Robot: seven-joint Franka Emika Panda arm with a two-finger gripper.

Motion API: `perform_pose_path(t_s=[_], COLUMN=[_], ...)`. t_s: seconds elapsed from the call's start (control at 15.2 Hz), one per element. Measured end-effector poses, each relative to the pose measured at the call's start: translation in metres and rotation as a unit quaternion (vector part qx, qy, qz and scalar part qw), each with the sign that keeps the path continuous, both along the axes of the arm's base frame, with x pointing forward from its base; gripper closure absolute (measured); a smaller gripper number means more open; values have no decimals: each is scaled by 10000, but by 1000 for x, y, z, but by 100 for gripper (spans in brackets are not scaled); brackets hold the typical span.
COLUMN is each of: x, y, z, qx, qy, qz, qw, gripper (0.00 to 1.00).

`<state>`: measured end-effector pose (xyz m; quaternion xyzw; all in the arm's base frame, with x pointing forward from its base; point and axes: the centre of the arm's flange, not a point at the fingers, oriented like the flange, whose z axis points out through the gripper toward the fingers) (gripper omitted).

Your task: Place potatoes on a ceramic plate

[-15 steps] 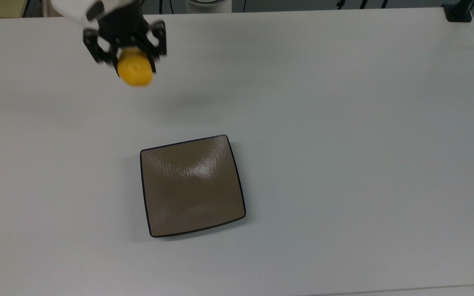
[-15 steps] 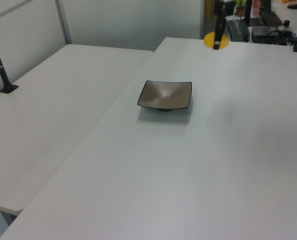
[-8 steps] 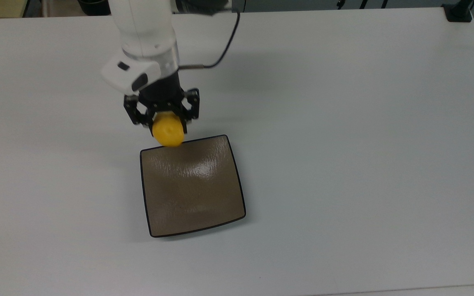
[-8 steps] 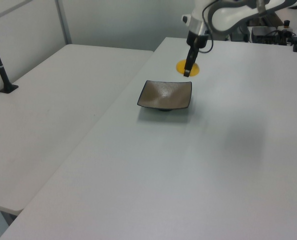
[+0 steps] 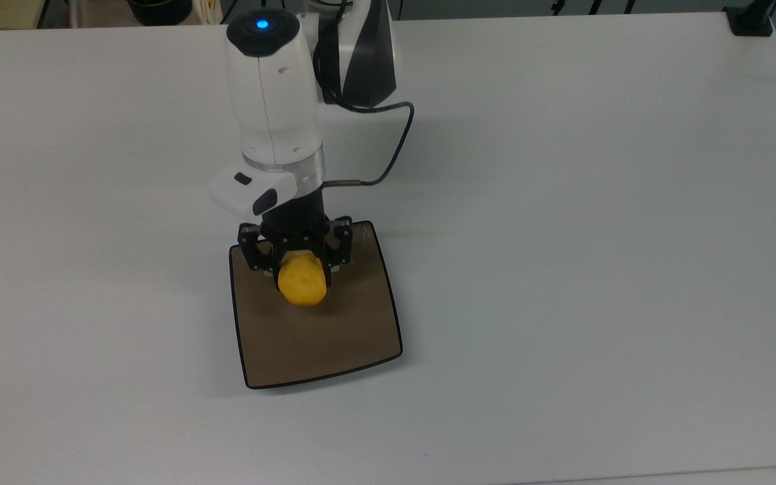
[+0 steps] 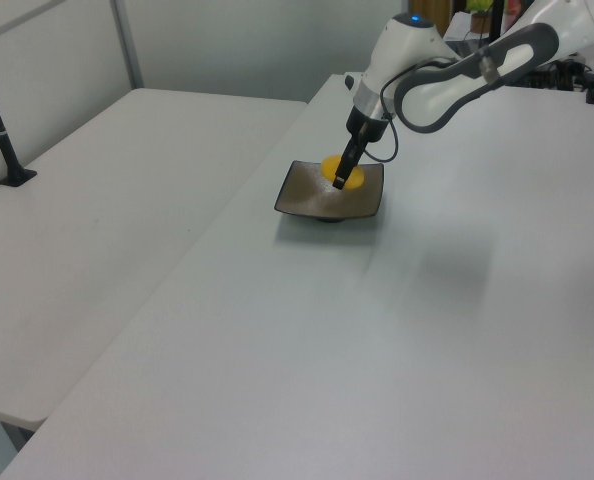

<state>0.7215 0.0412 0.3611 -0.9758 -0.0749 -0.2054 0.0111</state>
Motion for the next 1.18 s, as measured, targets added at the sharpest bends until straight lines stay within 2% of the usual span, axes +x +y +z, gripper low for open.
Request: perform_pose_path(t_s=[0.13,0.2,0.39,0.79,0.99,1.18], x=[7,9,12,15,13,-5], y=[0,0,3,9,7,4], z=[-7,-10,-14,-5,27,79], qx=[27,22,0,5,-9,-66], qy=[-66,-66,-61,-146,-246,102], qz=[-42,-40,-4,34,23,23], qw=[10000,10000,10000,9999,9997,9999], gripper=[34,30,1,0,0,0])
